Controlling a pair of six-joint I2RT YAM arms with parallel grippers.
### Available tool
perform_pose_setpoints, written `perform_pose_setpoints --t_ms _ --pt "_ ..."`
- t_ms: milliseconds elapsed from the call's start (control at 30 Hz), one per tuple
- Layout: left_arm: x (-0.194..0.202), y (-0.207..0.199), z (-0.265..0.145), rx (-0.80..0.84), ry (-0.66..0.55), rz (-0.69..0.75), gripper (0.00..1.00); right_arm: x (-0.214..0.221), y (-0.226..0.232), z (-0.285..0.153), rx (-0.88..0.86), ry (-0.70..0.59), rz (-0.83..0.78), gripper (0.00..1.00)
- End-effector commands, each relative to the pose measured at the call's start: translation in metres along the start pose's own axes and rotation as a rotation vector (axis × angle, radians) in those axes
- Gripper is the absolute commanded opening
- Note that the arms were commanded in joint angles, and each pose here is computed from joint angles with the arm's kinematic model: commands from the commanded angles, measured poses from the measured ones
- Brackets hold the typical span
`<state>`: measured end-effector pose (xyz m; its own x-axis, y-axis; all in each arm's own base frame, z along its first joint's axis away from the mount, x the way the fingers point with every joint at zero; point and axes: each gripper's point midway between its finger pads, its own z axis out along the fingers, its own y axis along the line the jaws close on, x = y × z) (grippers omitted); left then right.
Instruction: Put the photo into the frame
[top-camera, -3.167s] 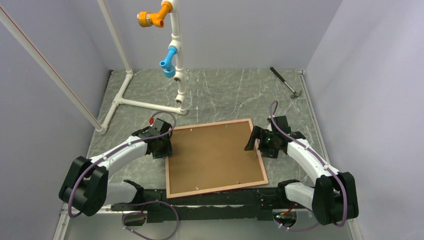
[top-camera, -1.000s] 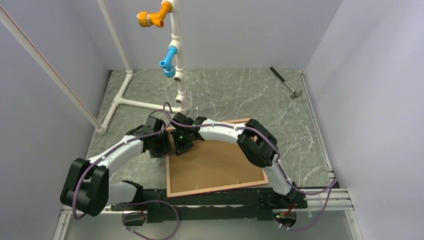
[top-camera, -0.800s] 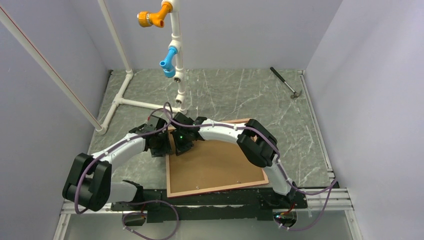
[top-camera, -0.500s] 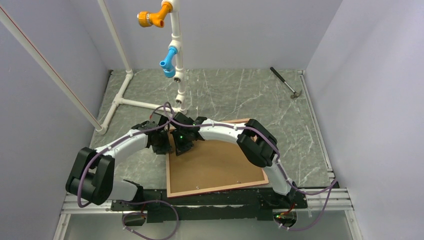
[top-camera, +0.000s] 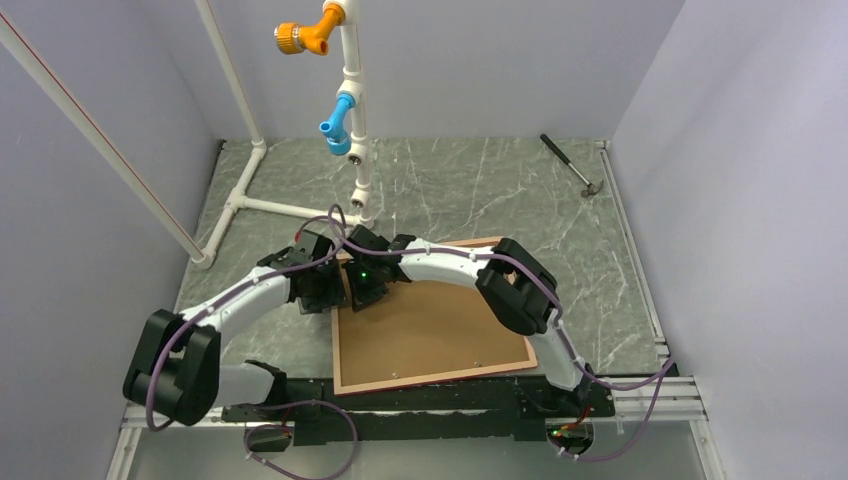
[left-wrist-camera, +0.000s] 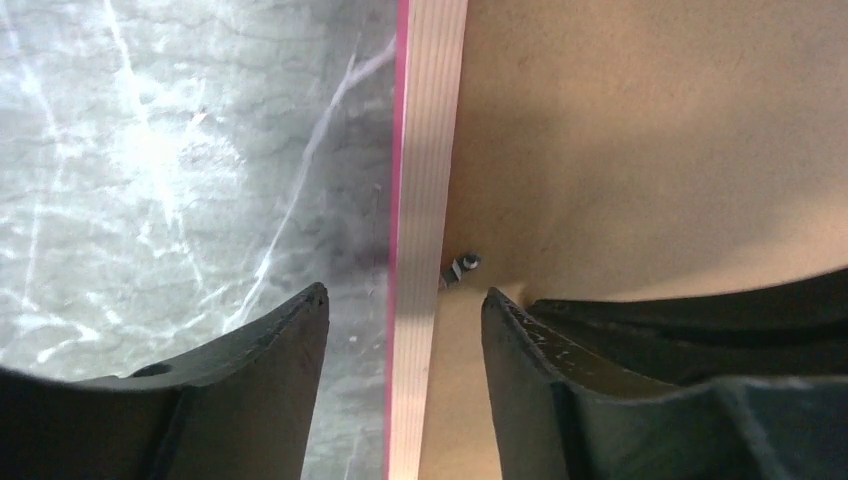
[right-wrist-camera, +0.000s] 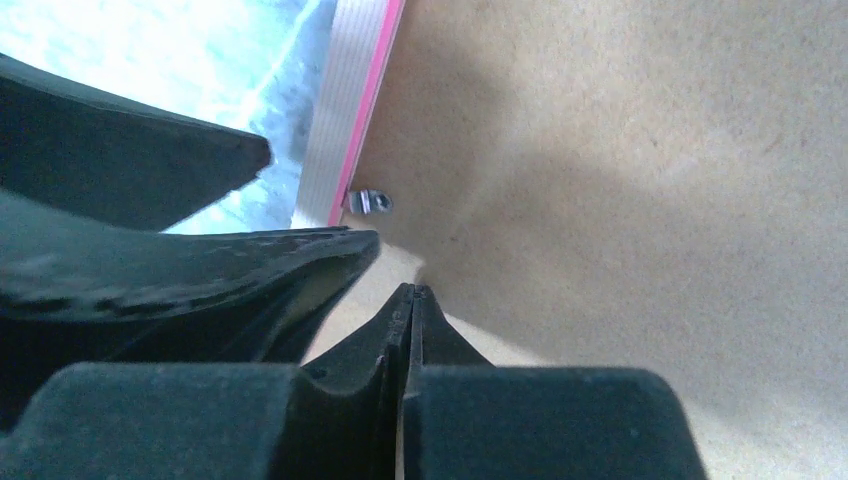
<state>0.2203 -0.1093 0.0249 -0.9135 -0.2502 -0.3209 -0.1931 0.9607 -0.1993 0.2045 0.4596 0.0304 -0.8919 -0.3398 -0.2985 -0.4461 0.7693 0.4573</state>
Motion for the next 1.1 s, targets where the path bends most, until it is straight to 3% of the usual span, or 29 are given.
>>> perform_pose_setpoints --t_ms 0,33,200,367,667,833,1067 --pt "-0.006 -0.001 -0.023 0.034 -0.068 -0.008 0.65 0.008 -0.003 -0.021 0.026 -0.005 -0.028 0.07" --pt "-0.006 -0.002 -0.027 0.048 -0.075 -0.010 0.67 0.005 0.001 -0.028 0.016 -0.022 -0.031 0.09" --pt "0.000 -0.007 -0.044 0.119 -0.099 0.006 0.73 -0.005 0.006 -0.067 0.013 -0.107 -0.047 0.39" --pt "0.020 -0.010 -0.043 0.175 -0.047 -0.002 0.71 -0.001 -0.034 -0.106 0.091 -0.157 0.004 0.58" --pt "0.046 -0.015 -0.026 0.236 0.033 -0.033 0.65 0.037 -0.214 -0.203 0.354 -0.270 0.382 0.79" --pt "0.045 -0.021 -0.018 0.250 0.050 -0.045 0.64 0.058 -0.282 -0.243 0.502 -0.369 0.560 0.92" --pt "0.035 -0.030 -0.011 0.250 0.060 -0.052 0.63 0.095 -0.313 -0.209 0.424 -0.255 0.692 0.94"
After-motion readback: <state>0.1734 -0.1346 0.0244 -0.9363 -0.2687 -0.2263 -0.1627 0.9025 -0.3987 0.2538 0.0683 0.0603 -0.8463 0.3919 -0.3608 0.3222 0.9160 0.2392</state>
